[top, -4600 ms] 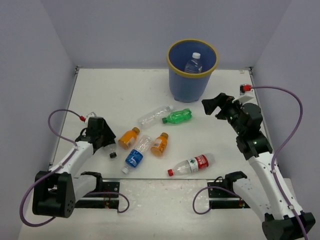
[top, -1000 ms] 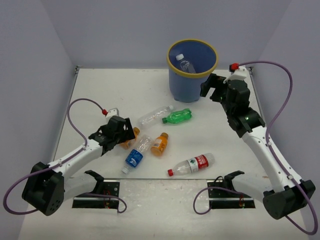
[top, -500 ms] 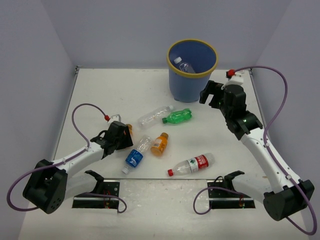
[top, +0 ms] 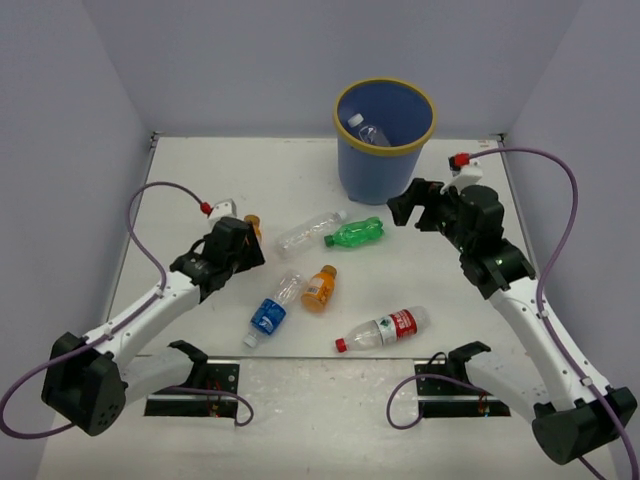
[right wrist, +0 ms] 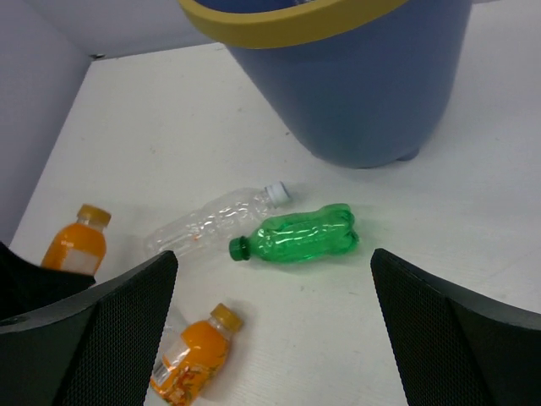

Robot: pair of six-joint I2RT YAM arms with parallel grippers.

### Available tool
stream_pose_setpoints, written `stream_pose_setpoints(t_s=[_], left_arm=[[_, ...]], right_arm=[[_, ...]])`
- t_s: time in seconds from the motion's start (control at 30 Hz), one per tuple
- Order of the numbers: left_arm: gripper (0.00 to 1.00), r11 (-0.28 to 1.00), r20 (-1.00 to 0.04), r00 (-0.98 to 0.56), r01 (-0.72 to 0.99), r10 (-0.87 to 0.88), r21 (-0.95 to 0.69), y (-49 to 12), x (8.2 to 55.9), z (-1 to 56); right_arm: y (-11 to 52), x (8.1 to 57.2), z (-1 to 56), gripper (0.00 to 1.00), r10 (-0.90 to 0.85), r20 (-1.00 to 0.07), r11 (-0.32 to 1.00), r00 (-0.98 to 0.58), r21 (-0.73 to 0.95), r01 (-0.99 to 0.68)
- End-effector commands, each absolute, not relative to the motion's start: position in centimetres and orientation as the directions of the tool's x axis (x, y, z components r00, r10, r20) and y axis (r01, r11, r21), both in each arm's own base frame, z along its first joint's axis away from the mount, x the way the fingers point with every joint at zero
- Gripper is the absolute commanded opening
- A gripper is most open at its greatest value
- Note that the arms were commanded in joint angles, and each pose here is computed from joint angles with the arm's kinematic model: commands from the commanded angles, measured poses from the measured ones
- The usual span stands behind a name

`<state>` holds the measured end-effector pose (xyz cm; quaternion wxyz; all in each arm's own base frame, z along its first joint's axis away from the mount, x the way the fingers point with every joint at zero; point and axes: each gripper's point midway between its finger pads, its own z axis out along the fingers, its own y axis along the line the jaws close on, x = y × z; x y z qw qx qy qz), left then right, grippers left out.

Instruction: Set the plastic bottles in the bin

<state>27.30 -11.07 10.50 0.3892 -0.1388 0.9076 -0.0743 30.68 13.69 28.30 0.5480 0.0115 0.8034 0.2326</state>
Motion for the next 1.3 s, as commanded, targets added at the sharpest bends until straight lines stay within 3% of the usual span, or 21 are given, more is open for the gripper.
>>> stream_pose_setpoints(t_s=[0.0,0.1,0.13,0.23,0.4,0.57,0.7,0.87,1.03,1.1,1.13,1.2,1.23,1.27], left_arm=[[0.0,0.934,-0.814,-0.479,-0.035,-0.328,-0.356,-12.9,29.9,20.1],[0.0,0.782,-0.87,-0.44,0.453,-0.222,-0.428,-20.0,28.0,25.2],[0.0,0.738,-0.891,-0.405,0.534,-0.204,-0.412,-21.0,27.5,26.2],[0.0,0.423,-0.925,-0.361,0.824,-0.12,-0.377,-26.3,22.4,27.9],[0.0,0.272,-0.951,-0.306,0.911,-0.055,-0.309,-30.8,19.6,28.9],[0.0,0.221,-0.947,-0.321,0.922,-0.02,-0.318,-33.5,19.1,29.0],[0.0,0.282,-0.942,-0.335,0.901,-0.026,-0.328,-34.0,20.5,28.9],[0.0,0.387,-0.944,-0.319,0.863,-0.083,-0.326,-33.2,22.4,29.9],[0.0,0.442,-0.944,-0.301,0.835,-0.133,-0.328,-32.3,23.0,30.7],[0.0,0.436,-0.948,-0.284,0.842,-0.145,-0.319,-32.1,22.8,31.1],[0.0,0.42,-0.948,-0.284,0.85,-0.141,-0.317,-32.2,22.5,31.1],[0.0,0.389,-0.949,-0.288,0.865,-0.129,-0.316,-32.5,21.9,31.0],[0.0,0.372,-0.952,-0.283,0.876,-0.114,-0.305,-32.7,21.7,30.8],[0.0,0.36,-0.953,-0.282,0.883,-0.109,-0.303,-32.8,21.5,30.7]], right_arm=[[18.5,28.7,30.6,0.99,0.251,-0.871,0.732,-0.422,0.456,-0.506],[21.3,27.1,31.3,0.99,0.223,-0.858,0.586,-0.463,0.498,-0.639],[21.9,26.6,31.6,0.99,0.215,-0.859,0.548,-0.464,0.5,-0.671],[23.6,25.4,32.1,0.99,0.198,-0.851,0.422,-0.487,0.522,-0.741],[25.2,24.0,32.3,0.99,0.151,-0.861,0.326,-0.486,0.507,-0.798],[26.1,23.3,32.5,0.99,0.134,-0.869,0.309,-0.475,0.493,-0.814],[26.2,23.1,32.0,0.77,0.111,-0.866,0.343,-0.487,0.493,-0.799],[25.2,23.7,31.7,0.89,0.134,-0.862,0.432,-0.489,0.495,-0.754],[24.9,23.6,31.9,0.87,0.155,-0.862,0.438,-0.483,0.498,-0.748],[25.1,23.3,32.6,0.77,0.17,-0.871,0.417,-0.461,0.488,-0.767],[25.1,23.2,32.7,0.68,0.176,-0.874,0.407,-0.452,0.483,-0.776],[25.2,23.1,33.1,0.41,0.187,-0.881,0.394,-0.435,0.473,-0.788],[25.2,23.0,33.4,0.32,0.195,-0.886,0.387,-0.421,0.464,-0.797],[25.2,23.0,33.3,0.29,0.197,-0.889,0.384,-0.413,0.457,-0.802]])
